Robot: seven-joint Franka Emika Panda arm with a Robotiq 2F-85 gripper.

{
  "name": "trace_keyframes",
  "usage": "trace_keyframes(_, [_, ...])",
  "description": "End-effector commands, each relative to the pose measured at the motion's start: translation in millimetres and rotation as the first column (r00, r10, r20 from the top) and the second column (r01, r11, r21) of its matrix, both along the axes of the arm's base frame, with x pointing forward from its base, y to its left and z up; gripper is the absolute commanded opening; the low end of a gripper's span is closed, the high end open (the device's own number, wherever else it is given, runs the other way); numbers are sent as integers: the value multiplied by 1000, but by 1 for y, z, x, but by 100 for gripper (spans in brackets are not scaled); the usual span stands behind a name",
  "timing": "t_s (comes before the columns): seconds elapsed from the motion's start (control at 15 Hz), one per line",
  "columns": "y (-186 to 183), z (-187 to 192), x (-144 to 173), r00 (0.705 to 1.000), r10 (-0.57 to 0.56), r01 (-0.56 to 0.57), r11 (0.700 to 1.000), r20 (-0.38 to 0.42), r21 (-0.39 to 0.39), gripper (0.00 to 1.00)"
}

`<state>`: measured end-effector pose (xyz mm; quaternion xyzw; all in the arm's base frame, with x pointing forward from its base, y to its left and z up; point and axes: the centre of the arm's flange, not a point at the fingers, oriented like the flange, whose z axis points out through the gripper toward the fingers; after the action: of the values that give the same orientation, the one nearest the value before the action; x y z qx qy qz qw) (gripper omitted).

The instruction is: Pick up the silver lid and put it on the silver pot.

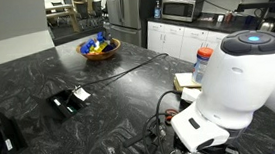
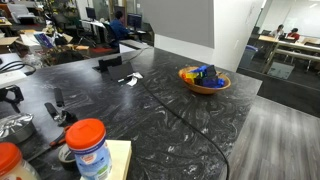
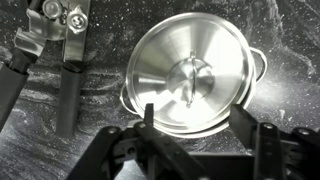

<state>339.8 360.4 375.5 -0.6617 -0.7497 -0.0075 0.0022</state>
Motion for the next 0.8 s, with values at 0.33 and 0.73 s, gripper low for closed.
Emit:
trace_keyframes(0.33, [-11, 11, 18, 996, -52, 46, 996, 66, 79, 100])
trace_keyframes(0.73, [-13, 14, 29, 993, -92, 86, 992, 71, 91, 100])
